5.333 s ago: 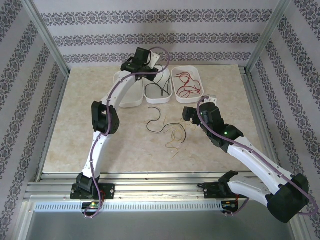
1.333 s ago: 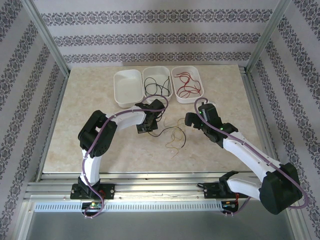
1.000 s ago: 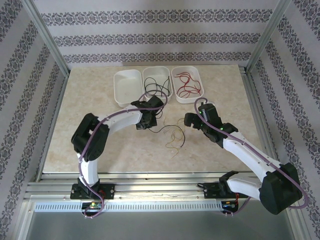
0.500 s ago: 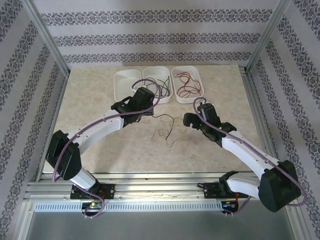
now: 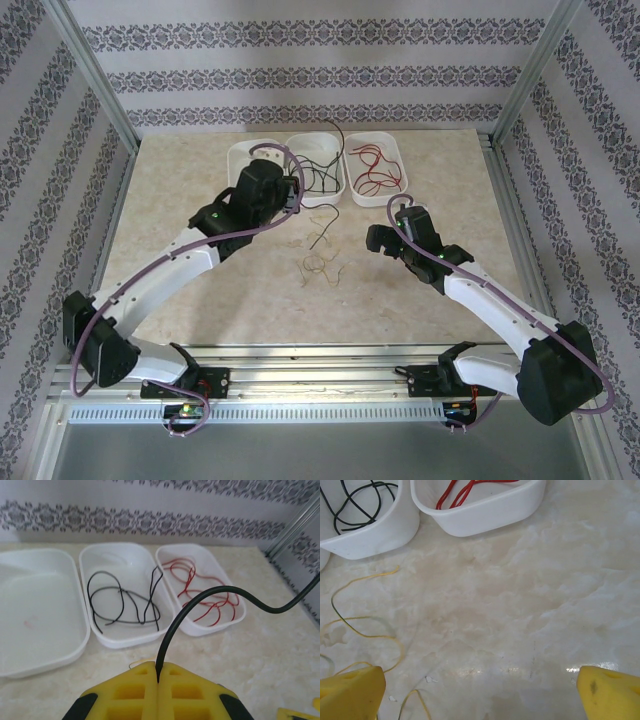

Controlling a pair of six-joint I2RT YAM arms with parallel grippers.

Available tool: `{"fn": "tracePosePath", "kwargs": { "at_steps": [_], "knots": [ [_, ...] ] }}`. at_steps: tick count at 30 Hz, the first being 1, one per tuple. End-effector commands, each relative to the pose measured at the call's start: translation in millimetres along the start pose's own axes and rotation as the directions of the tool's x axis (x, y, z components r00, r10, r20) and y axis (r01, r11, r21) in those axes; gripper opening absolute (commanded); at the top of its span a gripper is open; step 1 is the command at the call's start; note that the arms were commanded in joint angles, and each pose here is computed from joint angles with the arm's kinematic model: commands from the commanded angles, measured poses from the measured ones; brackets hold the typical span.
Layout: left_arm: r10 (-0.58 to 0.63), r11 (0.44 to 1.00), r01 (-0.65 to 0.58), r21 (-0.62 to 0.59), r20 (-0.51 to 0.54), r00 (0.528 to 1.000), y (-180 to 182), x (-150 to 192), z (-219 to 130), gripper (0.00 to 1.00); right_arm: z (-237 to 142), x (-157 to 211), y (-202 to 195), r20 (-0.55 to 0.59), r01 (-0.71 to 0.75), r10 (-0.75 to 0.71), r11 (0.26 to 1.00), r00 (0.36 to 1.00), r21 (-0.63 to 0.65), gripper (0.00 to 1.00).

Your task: Untangle the cables

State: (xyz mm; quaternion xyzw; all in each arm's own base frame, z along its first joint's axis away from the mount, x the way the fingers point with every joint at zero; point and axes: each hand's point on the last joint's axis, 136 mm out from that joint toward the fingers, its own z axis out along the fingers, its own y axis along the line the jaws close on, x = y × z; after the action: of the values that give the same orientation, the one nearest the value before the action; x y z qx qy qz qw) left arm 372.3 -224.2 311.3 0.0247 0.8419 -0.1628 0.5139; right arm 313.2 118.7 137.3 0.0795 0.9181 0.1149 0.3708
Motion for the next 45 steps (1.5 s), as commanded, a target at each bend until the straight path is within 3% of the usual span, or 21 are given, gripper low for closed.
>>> {"fn": "tracePosePath", "kwargs": {
  "at_steps": [1,15,18,22,25,31,40,45],
  "knots": [
    [0.034,0.998,-0.039,0.039,0.118,0.992,-12,-41,-22,0.0,-2,-14,7,0.033,-0.013,0.014,0.999,0.999,-0.03,0.98],
    [-0.044,0.984,0.0,0.177,0.245,0.968,-15,-51,-65,0.0,-16,-22,5,0.082,-0.006,0.008,0.999,0.997,-0.034,0.98],
    [-0.097,0.977,0.05,0.207,0.226,0.969,-10,-34,-56,0.0,-19,-25,8,0.096,-0.005,0.009,0.999,0.995,-0.045,0.98],
    [-0.172,0.944,0.077,0.32,0.279,0.945,-16,-25,-46,0.0,-24,-30,13,0.119,0.007,0.001,0.998,0.993,-0.064,0.98],
    [-0.105,0.966,0.031,0.256,0.282,0.954,-6,-12,-28,0.0,-30,-35,15,0.136,0.011,-0.002,0.997,0.991,-0.071,0.98],
    [-0.031,0.966,-0.059,0.251,0.339,0.94,-6,-5,-7,0.0,-39,-38,13,0.165,0.011,0.001,0.997,0.986,-0.072,0.98],
    [-0.11,0.956,-0.006,0.295,0.376,0.92,-1,0,21,0.0,-38,-39,14,0.168,0.017,-0.004,0.997,0.986,-0.072,0.98],
    [-0.141,0.958,0.045,0.285,0.326,0.935,4,16,47,0.0,-37,-39,14,0.165,0.017,-0.005,0.997,0.986,-0.071,0.98]
  ]
}}
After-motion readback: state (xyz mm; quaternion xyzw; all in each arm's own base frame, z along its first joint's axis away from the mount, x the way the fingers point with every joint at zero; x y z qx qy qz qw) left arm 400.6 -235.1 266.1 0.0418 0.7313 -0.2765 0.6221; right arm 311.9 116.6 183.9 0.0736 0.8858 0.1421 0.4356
